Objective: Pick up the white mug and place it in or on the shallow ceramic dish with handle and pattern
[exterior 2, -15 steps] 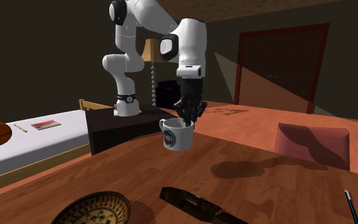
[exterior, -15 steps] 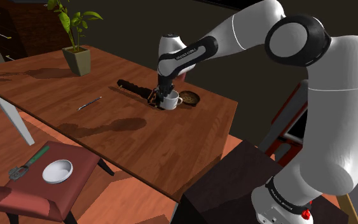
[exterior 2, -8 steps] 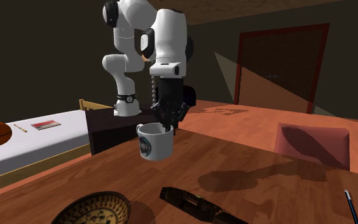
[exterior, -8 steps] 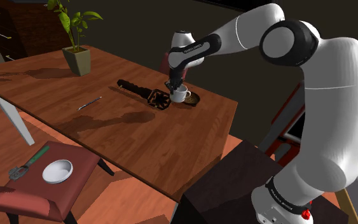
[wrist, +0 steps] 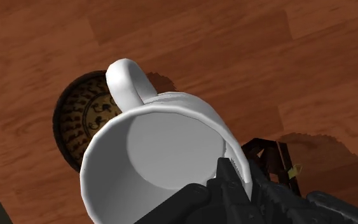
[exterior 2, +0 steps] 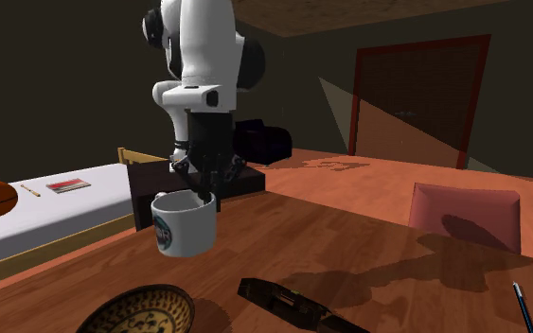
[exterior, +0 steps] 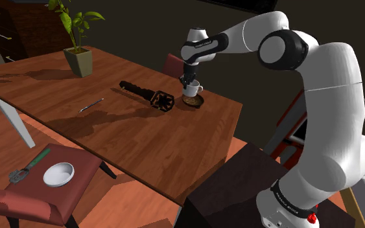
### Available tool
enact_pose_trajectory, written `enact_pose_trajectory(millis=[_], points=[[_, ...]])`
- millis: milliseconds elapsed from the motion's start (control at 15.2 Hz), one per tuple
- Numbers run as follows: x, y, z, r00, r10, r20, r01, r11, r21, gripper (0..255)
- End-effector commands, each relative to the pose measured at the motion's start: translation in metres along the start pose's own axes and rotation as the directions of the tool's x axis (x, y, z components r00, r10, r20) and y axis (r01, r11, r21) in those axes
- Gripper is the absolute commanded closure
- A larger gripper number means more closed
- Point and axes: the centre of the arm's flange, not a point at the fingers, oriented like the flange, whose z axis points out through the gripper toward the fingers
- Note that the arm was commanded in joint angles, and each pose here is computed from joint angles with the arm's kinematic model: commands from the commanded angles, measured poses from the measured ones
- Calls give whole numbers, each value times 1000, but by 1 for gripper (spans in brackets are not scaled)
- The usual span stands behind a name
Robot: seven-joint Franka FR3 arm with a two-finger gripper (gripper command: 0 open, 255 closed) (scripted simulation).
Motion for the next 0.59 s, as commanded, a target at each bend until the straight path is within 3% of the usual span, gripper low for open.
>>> enact_pose_trajectory(millis=[0, 330, 528], points=[[5, 28, 1, 1000, -1, 1, 1, 1000, 0, 255], [20, 92, 0, 1000, -1, 1, 1, 1000, 0, 255], [22, 100, 11, 1000, -1, 1, 1, 1000, 0, 255]])
